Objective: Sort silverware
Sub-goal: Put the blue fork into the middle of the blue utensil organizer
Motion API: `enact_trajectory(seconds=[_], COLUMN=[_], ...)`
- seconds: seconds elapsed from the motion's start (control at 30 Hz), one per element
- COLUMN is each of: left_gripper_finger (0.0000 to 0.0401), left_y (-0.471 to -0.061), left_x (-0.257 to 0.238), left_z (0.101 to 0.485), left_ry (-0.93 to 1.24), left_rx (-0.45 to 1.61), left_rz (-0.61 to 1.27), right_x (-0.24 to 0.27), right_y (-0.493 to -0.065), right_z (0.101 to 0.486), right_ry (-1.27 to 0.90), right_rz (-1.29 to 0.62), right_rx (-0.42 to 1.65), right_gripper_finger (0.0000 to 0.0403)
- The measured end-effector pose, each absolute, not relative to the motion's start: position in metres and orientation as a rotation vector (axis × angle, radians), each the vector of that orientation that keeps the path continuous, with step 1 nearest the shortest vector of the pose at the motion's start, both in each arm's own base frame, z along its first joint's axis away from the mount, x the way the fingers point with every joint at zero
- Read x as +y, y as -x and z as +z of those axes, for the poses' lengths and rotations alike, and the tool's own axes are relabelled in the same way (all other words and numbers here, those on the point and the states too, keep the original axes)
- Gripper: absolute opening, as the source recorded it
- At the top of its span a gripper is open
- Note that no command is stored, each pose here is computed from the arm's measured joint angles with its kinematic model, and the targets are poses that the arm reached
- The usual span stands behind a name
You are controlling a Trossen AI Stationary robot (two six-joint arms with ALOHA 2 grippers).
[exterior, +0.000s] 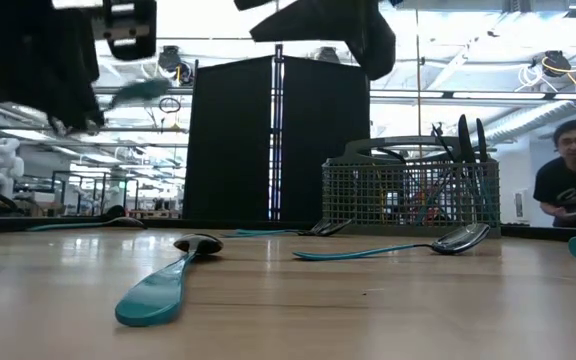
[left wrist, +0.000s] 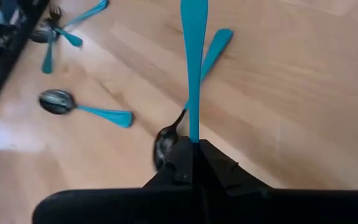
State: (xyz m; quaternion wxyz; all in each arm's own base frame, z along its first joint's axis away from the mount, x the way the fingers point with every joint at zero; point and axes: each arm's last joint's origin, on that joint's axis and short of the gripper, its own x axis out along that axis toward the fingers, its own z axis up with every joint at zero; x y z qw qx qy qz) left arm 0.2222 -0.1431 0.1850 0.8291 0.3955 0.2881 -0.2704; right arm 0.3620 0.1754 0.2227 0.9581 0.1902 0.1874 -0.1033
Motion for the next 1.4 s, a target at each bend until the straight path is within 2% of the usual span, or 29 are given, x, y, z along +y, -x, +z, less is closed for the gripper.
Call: enact_trajectory(seconds=[0.4, 0.53, 0.9, 1.03, 1.2, 1.4], left_gripper_finger=[0.0, 0.0, 0.0, 0.0, 0.0, 0.0], left_y=[-0.216, -0.217, -0.216, -0.217, -0.217, -0.221], left_x=[-0.132, -0.131, -0.129, -0.124, -0.116, -0.12], left_z=[0.197, 0.198, 0.197, 0.195, 0.196, 0.201], left_ry=[-1.239, -1.367, -1.411, -1.432, -1.564, -1.548], left_rx=[0.576, 0.573, 0.602, 0.638, 0.716, 0.638], left_rz=[-0.481, -0.455, -0.428, -0.387, -0.265, -0.249], right_x=[0.166, 0.161, 0.149, 0.128, 0.102, 0.085], right_y=[-0.366, -0.368, -0.364, -0.361, -0.367, -0.38], right_z=[0.228, 0.227, 0.234, 0.241, 0.24, 0.229], right_ry=[-0.57, -0.568, -0.482, -0.469, -0.54, -0.551], right_rz=[-0.21, -0.21, -0.18, -0.19, -0.118, -0.159], right_rx=[0.372, 0.382, 0.452, 0.518, 0.597, 0.578], right_gripper_finger=[0.0109, 0.0109, 0.0114, 0.0141, 0.0198, 0.0248])
